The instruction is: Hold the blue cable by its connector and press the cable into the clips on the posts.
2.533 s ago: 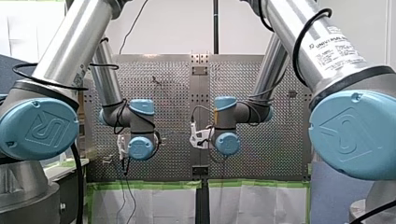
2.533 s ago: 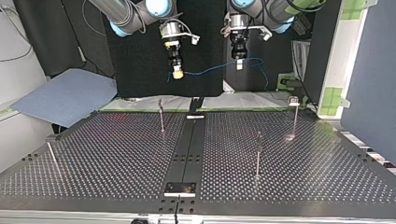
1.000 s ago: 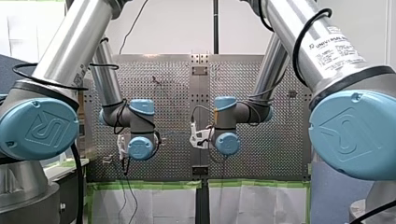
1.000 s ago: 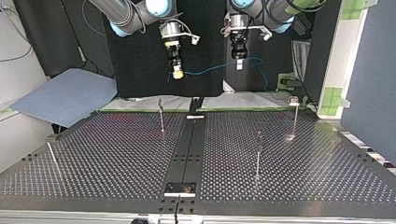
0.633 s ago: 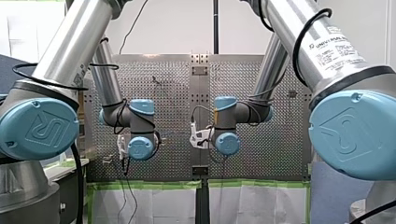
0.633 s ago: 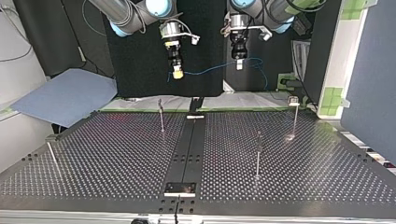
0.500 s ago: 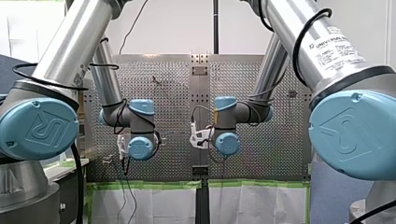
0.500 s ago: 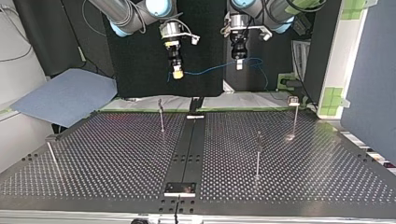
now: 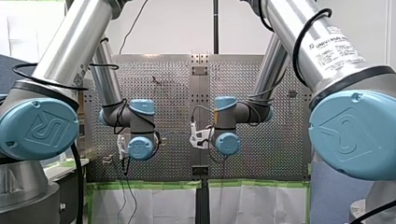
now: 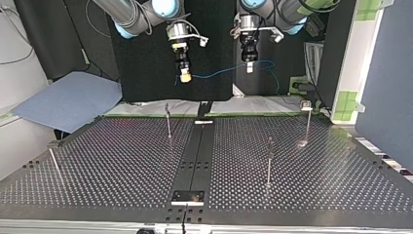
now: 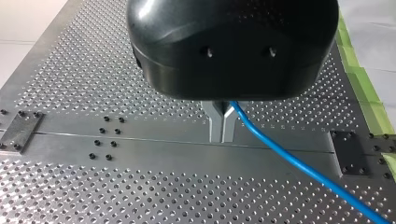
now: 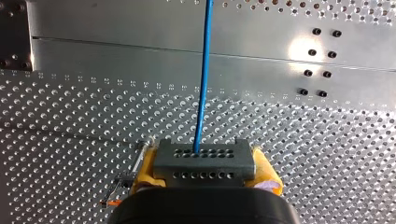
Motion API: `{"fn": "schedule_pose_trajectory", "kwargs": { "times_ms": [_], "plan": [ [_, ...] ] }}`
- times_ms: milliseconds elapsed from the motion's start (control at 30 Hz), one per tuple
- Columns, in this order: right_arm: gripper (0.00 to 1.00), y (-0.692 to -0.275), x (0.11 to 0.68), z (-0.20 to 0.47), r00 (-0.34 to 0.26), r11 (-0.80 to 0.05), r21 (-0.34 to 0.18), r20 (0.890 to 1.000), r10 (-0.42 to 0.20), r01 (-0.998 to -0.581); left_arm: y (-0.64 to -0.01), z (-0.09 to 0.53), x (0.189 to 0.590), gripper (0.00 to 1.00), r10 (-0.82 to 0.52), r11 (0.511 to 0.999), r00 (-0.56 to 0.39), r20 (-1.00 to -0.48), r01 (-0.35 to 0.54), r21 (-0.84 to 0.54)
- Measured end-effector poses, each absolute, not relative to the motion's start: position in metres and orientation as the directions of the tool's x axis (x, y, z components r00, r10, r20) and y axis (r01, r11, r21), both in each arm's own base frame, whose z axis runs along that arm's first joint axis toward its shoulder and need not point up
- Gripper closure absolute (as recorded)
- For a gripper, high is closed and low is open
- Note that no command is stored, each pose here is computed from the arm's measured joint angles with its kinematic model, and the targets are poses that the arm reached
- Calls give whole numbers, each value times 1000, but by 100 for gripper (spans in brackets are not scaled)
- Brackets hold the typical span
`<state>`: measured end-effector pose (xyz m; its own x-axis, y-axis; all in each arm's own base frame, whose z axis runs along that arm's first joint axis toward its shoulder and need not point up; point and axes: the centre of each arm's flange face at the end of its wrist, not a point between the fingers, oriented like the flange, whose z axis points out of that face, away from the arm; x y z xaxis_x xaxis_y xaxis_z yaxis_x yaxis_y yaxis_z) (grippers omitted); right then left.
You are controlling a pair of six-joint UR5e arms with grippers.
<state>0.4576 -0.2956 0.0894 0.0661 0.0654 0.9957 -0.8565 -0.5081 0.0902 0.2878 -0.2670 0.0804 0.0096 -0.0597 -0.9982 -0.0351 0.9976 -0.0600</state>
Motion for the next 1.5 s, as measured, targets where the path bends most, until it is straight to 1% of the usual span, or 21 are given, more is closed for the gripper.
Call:
{"fn": "schedule_pose_trajectory", "kwargs": {
  "times_ms": [1267, 1367, 1500],
  "plan": [
    [100, -295, 458, 90, 66, -509, 90, 996, 65, -856, -267, 81, 288, 99, -60, 997, 11, -998, -37, -61],
    [100, -295, 460, 89, 70, -509, 94, 995, 65, -855, -267, 76, 284, 99, -39, 999, -8, -999, -38, -38],
    [100, -296, 465, 78, 103, -494, 112, 994, 46, -862, -265, 62, 275, 99, 24, 998, -60, -998, -53, 27]
  ]
}}
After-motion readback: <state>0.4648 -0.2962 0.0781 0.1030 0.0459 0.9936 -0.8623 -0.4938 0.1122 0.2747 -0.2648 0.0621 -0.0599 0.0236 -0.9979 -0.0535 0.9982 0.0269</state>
